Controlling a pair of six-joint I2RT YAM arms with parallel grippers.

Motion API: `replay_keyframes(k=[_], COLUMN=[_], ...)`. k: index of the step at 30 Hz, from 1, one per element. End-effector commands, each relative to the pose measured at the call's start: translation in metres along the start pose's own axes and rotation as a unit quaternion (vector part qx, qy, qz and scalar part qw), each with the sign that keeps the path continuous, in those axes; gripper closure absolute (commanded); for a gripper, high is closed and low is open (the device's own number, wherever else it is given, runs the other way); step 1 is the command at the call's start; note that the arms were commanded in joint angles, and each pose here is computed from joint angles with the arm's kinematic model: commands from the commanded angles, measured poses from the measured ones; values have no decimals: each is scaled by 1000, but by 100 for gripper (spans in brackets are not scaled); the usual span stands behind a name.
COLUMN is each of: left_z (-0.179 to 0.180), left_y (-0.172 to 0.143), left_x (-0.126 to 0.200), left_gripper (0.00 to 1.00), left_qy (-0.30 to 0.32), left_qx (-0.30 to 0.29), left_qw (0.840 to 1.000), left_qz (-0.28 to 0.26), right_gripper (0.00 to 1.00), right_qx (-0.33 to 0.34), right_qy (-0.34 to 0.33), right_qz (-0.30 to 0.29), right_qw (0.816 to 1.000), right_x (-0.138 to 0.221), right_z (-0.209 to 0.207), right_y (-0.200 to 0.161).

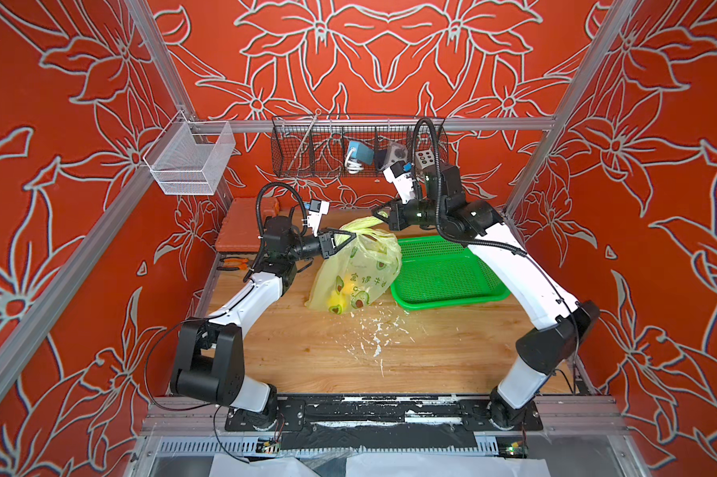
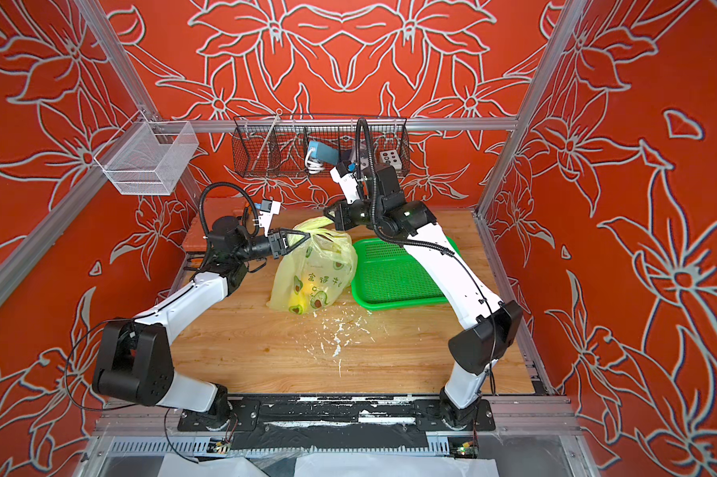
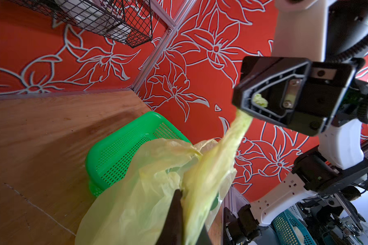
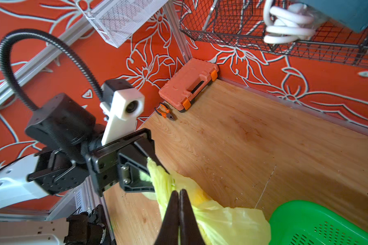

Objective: Place the pears into plastic bags & tie knots
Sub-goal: Tie the plastic bag at the center of the board.

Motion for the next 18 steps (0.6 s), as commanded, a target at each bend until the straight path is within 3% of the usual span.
replay_keyframes(k=[1, 7, 11, 18], left_z=[16, 19, 18, 10], left_y=[9, 12, 15, 16], left_x=[7, 5, 4, 3], left_gripper=[100, 100, 100, 100], left_qy=[39, 45, 41, 17], left_qx=[14, 16, 15, 10], left_qw=[999, 999, 999, 1000], left_qz=[-22, -18, -19, -13], right_gripper=[100, 100, 100, 100], right_qx=[29, 29, 5, -40], right_qy=[-6, -20, -78, -145], right_qz=[-16, 46, 43, 4], right_qw=[999, 998, 996, 989], right_x=[24, 7, 1, -2], right_z=[16, 23, -10, -64], right_y=[4, -56, -84, -81])
Point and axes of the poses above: each gripper's point midway between its finger pads, its own x axis back along the fingers, its own z axis along the line the jaws close on, y = z × x, the point moved 1 cm from there along x, back along the fingers, and after that the axes turned 7 degrees about -x, right-handed, at the moved point
